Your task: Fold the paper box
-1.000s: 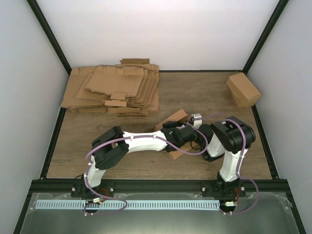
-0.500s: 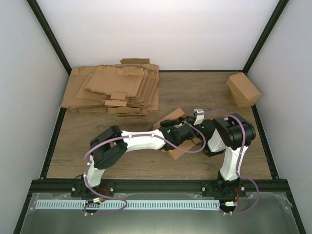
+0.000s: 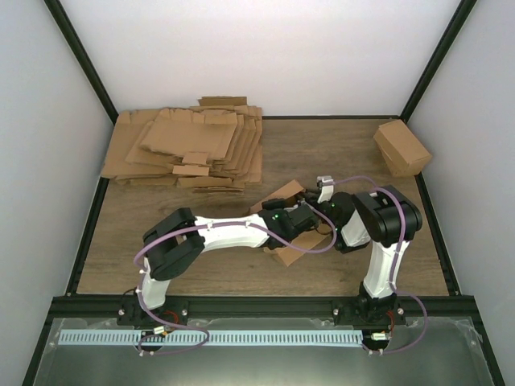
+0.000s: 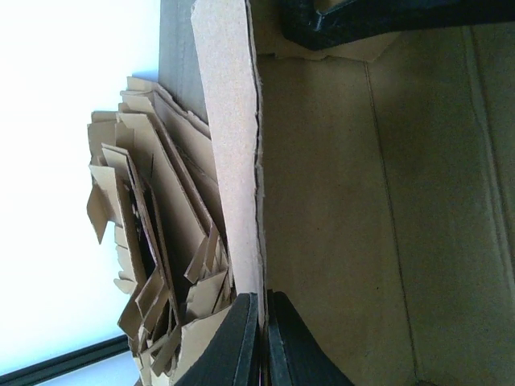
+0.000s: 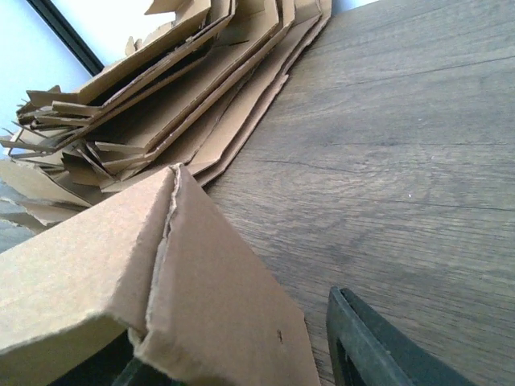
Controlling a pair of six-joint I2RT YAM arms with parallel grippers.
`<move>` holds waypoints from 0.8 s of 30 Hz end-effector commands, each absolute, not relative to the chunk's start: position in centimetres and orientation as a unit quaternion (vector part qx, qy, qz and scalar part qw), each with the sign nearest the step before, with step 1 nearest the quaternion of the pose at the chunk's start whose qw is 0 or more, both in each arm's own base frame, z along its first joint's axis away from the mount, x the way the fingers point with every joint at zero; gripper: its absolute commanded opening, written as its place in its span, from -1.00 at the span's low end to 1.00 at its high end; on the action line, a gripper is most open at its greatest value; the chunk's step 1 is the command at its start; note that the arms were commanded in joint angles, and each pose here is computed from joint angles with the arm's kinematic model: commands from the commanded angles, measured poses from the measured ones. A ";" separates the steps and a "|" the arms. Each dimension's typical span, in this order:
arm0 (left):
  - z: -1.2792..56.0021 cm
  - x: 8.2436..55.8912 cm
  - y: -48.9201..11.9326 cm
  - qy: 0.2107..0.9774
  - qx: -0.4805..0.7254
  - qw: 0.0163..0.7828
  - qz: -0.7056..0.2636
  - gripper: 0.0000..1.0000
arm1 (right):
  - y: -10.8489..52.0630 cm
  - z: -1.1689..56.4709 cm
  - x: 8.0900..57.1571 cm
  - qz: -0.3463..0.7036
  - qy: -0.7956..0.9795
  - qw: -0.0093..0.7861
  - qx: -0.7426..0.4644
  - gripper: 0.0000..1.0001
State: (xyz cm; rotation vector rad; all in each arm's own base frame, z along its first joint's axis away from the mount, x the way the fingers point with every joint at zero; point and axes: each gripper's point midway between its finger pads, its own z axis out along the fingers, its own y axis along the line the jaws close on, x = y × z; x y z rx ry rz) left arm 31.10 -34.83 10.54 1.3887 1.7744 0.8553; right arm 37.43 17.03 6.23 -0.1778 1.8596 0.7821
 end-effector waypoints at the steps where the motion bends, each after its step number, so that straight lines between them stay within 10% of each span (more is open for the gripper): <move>1: 9.3 29.5 -34.6 0.687 0.571 0.332 0.302 -0.92 | 17.7 6.2 37.7 0.319 0.779 0.532 -0.095 -0.11; 11: 9.9 29.1 -35.4 0.697 0.564 0.343 0.281 -0.76 | 19.1 6.4 37.1 0.268 0.780 0.552 -0.122 -0.51; 19: 15.3 27.8 -37.4 0.754 0.511 0.390 0.138 0.29 | 18.9 6.4 36.6 0.246 0.780 0.562 -0.123 -0.89; 24: 19.1 28.3 -37.2 0.792 0.462 0.398 0.035 0.58 | 19.2 6.3 36.1 0.242 0.778 0.563 -0.135 -0.99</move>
